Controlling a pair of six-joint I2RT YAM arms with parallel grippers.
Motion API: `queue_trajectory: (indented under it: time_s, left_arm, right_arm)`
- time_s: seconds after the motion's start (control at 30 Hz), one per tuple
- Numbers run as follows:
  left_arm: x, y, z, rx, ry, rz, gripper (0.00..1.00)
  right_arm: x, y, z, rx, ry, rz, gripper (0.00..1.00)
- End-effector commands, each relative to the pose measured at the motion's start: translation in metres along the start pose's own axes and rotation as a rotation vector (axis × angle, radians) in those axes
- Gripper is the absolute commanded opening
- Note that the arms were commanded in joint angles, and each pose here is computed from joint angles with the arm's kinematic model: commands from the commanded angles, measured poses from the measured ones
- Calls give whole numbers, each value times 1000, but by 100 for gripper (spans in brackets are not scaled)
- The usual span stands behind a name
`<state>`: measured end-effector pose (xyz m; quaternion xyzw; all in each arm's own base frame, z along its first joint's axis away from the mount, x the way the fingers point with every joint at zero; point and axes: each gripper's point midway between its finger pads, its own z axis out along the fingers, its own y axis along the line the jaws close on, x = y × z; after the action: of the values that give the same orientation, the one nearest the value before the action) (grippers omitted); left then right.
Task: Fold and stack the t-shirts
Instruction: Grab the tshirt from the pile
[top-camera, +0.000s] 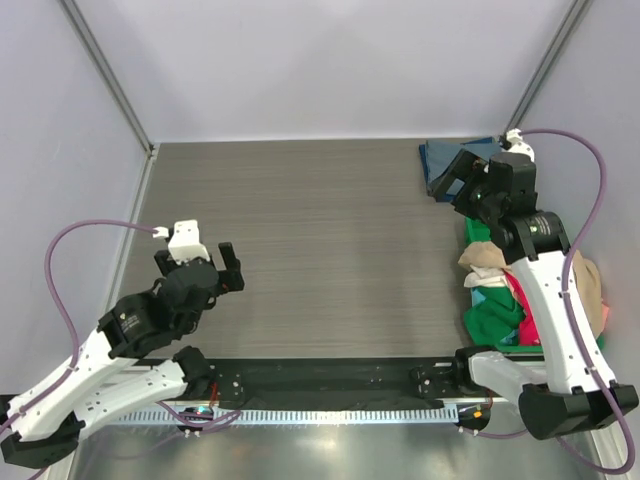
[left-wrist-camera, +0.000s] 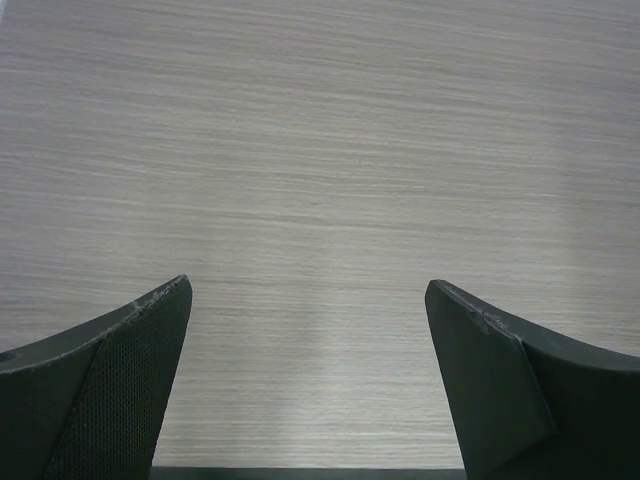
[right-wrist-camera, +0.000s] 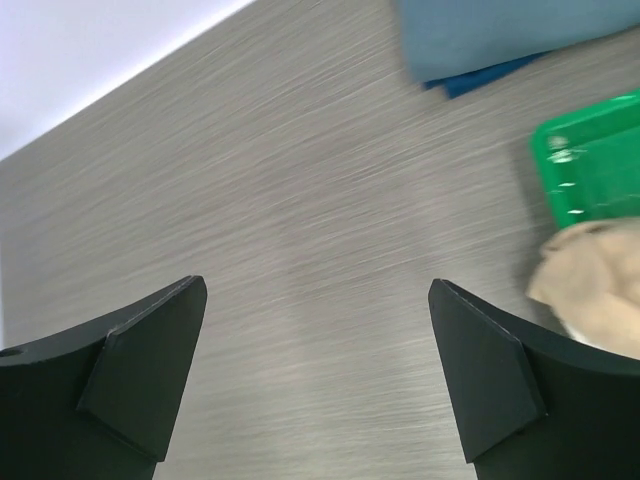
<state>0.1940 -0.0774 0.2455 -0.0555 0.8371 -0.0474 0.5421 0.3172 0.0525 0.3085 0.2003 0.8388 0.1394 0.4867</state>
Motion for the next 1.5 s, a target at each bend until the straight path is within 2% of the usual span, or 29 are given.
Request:
queue_trajectory:
  time_s: [0.0,0.07,0.17,0.2,0.27,0.4,0.53,0.83,1.07,1.1,1.13,1.17,1.2,1.27,1.3,1.33,1.37,1.4,1.47]
  left_arm:
    - [-4,7,-5,-26,-1,-51,100]
    - [0,8,-8,-12,11,-53,100]
    - [8,-9,-11,111,40,-23,100]
    - [9,-17,-13,169,37,-22,100]
    - [13,-25,-17,238,51,11,100]
    - [10,-23,-20,250,34,-1,100]
    - [13,-28,-21,274,48,8,100]
    - [20,-38,-20,309,87,46,100]
    - [23,-39,-18,305,96,53,100]
    - [23,-39,-17,303,99,58,100]
    - [24,-39,-16,299,103,60,100]
    - [24,-39,-16,298,104,61,100]
    - [25,-40,-16,296,107,65,100]
    - [25,-40,-14,292,109,67,100]
    - [25,-39,-14,290,109,68,100]
    - [26,-40,-14,286,114,72,100]
    - [27,-39,-14,286,114,72,100]
    - [27,-40,-13,286,115,73,100]
    - [27,-40,-13,286,117,76,100]
  right_arm:
    - [-27,-30,-23,162,-141,8,100]
    - [-31,-58,-25,308,-174,3,100]
    - [-24,-102,-23,467,-129,27,100]
    - [-28,-130,-26,534,-131,99,100]
    - [-26,-156,-32,599,-138,164,100]
    - [-31,-218,-67,830,-248,272,100]
    - [-26,-256,-79,970,-267,355,100]
    - [-17,-305,-80,1074,-265,444,99]
    - [-15,-316,-52,1013,-221,525,87]
    - [-15,-319,-54,1029,-226,524,83]
    - [-15,-319,-54,1029,-229,519,74]
    - [-17,-320,-53,1024,-238,517,69]
    - [-15,-320,-52,1021,-235,516,56]
    - [-10,-322,-48,1017,-221,514,42]
    - [-9,-323,-47,1019,-217,514,22]
    - [-7,-323,-45,1011,-215,511,7]
    - [-7,-322,-44,1004,-216,512,7]
    - [-5,-322,-44,1002,-213,511,1]
    - [-5,-321,-42,988,-216,512,1]
